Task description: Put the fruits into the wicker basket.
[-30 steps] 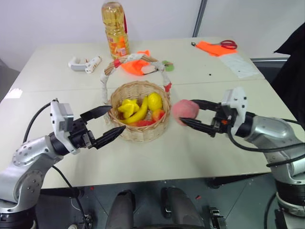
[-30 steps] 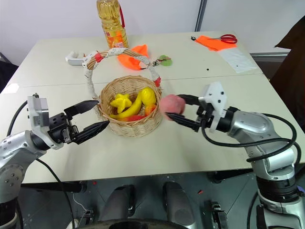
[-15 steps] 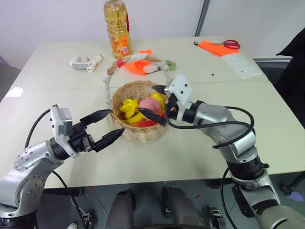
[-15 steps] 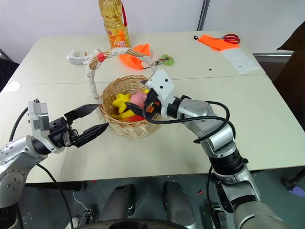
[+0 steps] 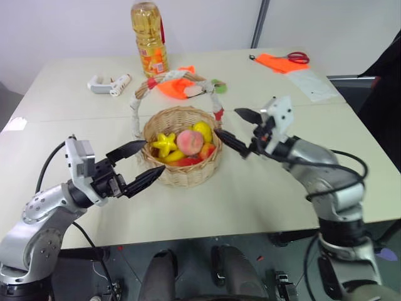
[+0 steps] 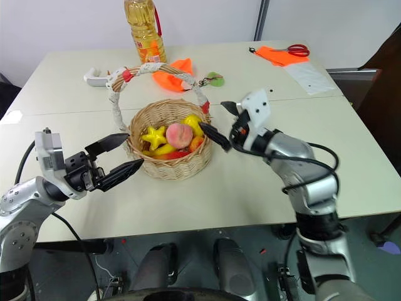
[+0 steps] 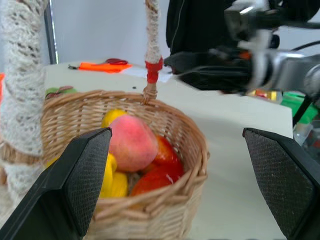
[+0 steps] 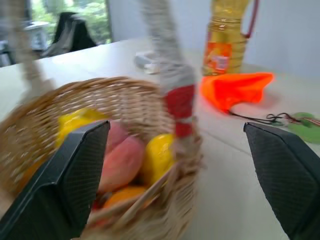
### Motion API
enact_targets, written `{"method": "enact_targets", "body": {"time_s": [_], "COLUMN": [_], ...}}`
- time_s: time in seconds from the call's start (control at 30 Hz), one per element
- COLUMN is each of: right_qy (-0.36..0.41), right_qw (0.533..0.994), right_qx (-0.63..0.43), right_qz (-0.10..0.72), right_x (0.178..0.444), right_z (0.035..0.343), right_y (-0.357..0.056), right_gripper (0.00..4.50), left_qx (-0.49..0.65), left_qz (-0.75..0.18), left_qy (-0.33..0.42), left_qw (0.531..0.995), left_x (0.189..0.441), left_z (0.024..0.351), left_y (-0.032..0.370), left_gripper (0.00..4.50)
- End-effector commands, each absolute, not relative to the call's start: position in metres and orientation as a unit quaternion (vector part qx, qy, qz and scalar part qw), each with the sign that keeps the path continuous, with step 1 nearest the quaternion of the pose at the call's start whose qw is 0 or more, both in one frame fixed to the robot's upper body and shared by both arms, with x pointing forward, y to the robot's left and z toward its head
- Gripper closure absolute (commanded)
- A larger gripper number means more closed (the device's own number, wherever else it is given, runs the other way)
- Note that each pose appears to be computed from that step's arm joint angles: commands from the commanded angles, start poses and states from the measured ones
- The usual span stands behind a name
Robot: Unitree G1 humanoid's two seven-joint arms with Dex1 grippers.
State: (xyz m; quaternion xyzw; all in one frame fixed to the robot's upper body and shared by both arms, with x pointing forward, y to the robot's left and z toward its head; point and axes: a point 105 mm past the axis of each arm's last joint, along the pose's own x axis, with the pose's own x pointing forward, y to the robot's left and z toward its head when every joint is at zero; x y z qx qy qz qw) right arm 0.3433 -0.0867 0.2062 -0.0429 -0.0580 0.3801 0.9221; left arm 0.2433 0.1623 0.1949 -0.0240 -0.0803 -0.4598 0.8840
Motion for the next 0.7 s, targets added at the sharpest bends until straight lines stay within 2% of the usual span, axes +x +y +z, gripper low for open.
{"method": "enact_targets", "body": {"time_s": [0.03, 0.13, 0.3, 0.33, 0.47, 0.7], "right_qy": [-0.087, -0.093, -0.117, -0.126, -0.161, -0.164], "right_qw": [0.931, 0.935, 0.938, 0.939, 0.956, 0.982], "right_qx": [-0.025, -0.01, -0.018, -0.028, -0.038, -0.093], "right_qz": [0.353, 0.343, 0.327, 0.318, 0.242, 0.031], "right_x": [0.357, 0.361, 0.358, 0.357, 0.36, 0.37], "right_z": [0.216, 0.217, 0.226, 0.23, 0.251, 0.262], "right_y": [-0.082, -0.084, -0.095, -0.101, -0.15, -0.259], "right_gripper": [0.27, 1.27, 4.1, 4.44, 4.44, 4.44], "left_qx": [-0.014, -0.011, -0.013, -0.013, -0.014, -0.013], "left_qz": [-0.463, -0.46, -0.459, -0.46, -0.461, -0.47], "left_qy": [-0.099, -0.101, -0.102, -0.102, -0.103, -0.104], "left_qw": [0.881, 0.882, 0.882, 0.882, 0.881, 0.876], "left_x": [0.242, 0.242, 0.241, 0.241, 0.244, 0.249], "left_z": [0.202, 0.202, 0.202, 0.201, 0.202, 0.2], "left_y": [0.16, 0.16, 0.158, 0.158, 0.156, 0.153], "left_gripper": [0.0, 0.0, 0.0, 0.0, 0.0, 0.0]}}
